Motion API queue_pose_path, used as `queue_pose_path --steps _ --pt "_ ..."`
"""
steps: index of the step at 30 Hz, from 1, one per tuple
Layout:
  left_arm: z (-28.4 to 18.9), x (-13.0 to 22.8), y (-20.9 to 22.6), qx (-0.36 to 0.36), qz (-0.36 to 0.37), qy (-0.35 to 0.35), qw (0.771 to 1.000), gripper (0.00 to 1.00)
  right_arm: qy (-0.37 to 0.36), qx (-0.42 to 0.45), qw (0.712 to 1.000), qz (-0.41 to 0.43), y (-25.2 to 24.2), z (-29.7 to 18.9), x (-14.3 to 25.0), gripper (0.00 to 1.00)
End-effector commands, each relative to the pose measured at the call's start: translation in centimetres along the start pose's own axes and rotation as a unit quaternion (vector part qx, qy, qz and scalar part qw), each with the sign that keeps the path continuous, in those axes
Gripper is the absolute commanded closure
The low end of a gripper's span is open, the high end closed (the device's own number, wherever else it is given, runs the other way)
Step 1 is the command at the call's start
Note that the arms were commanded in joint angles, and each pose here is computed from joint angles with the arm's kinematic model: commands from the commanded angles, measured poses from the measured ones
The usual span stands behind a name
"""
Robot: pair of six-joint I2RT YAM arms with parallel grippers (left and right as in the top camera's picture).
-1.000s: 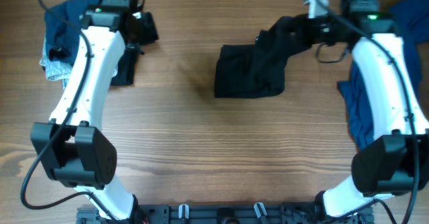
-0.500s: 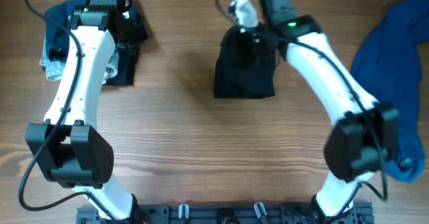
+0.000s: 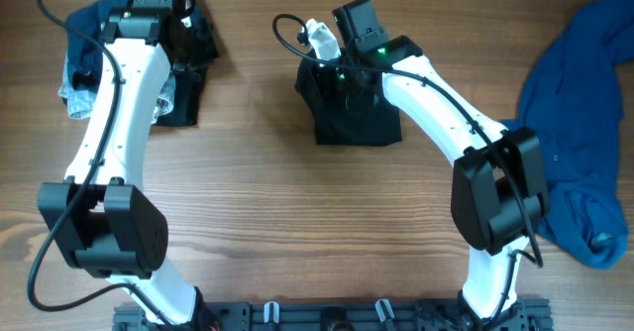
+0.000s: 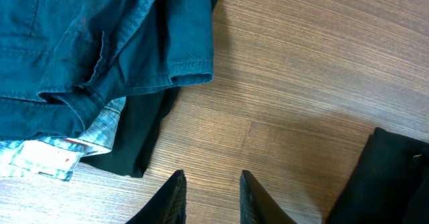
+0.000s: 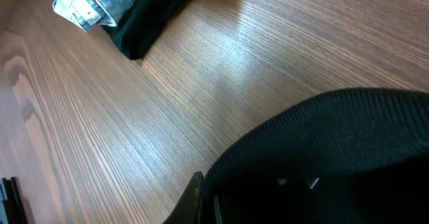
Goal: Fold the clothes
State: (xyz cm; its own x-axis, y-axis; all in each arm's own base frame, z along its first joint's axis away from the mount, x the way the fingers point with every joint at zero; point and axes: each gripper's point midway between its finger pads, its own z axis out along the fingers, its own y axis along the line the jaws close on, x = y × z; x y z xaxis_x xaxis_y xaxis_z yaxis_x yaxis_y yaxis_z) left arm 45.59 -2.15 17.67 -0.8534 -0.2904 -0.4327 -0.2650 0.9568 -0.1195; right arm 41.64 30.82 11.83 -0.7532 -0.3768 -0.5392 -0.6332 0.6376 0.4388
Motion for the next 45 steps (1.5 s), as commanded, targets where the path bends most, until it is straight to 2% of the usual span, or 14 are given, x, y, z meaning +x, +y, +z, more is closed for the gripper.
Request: queue_pose_path --steps 1,14,15,16,17,21,25,30,34,39,41,43,44,45 --pt "0.3 -0.1 0.4 -0.008 0.007 -0.001 1.0 0.73 -0.012 -0.01 1.0 -0.008 0.4 0.2 -0.8 0.96" --pt "0.3 0.0 0.4 -0.008 0.007 0.001 1.0 0.73 -0.008 -0.026 1.0 -0.014 1.5 3.0 -0.4 0.96" --pt "0.3 0.0 0.4 -0.008 0.007 0.001 1.0 0.73 -0.007 -0.027 1.0 -0.013 1.6 3.1 -0.4 0.83" --pt "0.3 0.0 0.4 -0.008 0.007 0.001 1.0 0.73 -0.007 -0.027 1.0 -0.013 1.6 3.1 -0.4 0.31" --pt "0.3 0.0 0.4 -0.008 0.007 0.001 1.0 0.73 -0.008 -0.028 1.0 -0.011 1.7 2.9 -0.5 0.0" --pt "0.3 0.0 0.4 -0.008 0.007 0.001 1.0 0.73 -0.027 -0.031 0.999 -0.01 2.1 0.6 -2.2 0.0" --pt "0.3 0.0 0.4 -0.008 0.007 0.001 1.0 0.73 -0.072 -0.033 0.997 -0.024 3.7 -4.5 -6.1 0.0" --pt "0.3 0.0 0.4 -0.008 0.007 0.001 1.0 0.73 -0.123 0.023 0.992 0.015 2.3 -10.4 -9.1 0.0" --pt "0.3 0.0 0.4 -0.008 0.007 0.001 1.0 0.73 -0.11 0.104 0.983 0.107 -2.9 -11.6 -7.4 0.0" --pt "0.3 0.0 0.4 -0.008 0.007 0.001 1.0 0.73 -0.061 0.176 0.964 0.192 -8.1 -8.7 -3.2 0.03" --pt "0.3 0.1 0.5 -0.009 0.007 0.003 1.0 0.73 -0.053 0.213 0.949 0.226 -10.2 -7.7 -1.8 0.15" --pt "0.3 0.3 0.5 -0.01 0.007 0.006 1.0 0.73 -0.038 0.236 0.939 0.249 -11.8 -6.4 0.0 0.82" --pt "0.3 0.4 0.6 -0.011 0.007 0.008 1.0 0.73 -0.034 0.243 0.934 0.259 -12.3 -6.0 0.6 0.96" --pt "0.3 0.5 0.6 -0.012 0.007 0.01 1.0 0.73 -0.029 0.244 0.934 0.261 -12.4 -5.8 0.9 0.96"
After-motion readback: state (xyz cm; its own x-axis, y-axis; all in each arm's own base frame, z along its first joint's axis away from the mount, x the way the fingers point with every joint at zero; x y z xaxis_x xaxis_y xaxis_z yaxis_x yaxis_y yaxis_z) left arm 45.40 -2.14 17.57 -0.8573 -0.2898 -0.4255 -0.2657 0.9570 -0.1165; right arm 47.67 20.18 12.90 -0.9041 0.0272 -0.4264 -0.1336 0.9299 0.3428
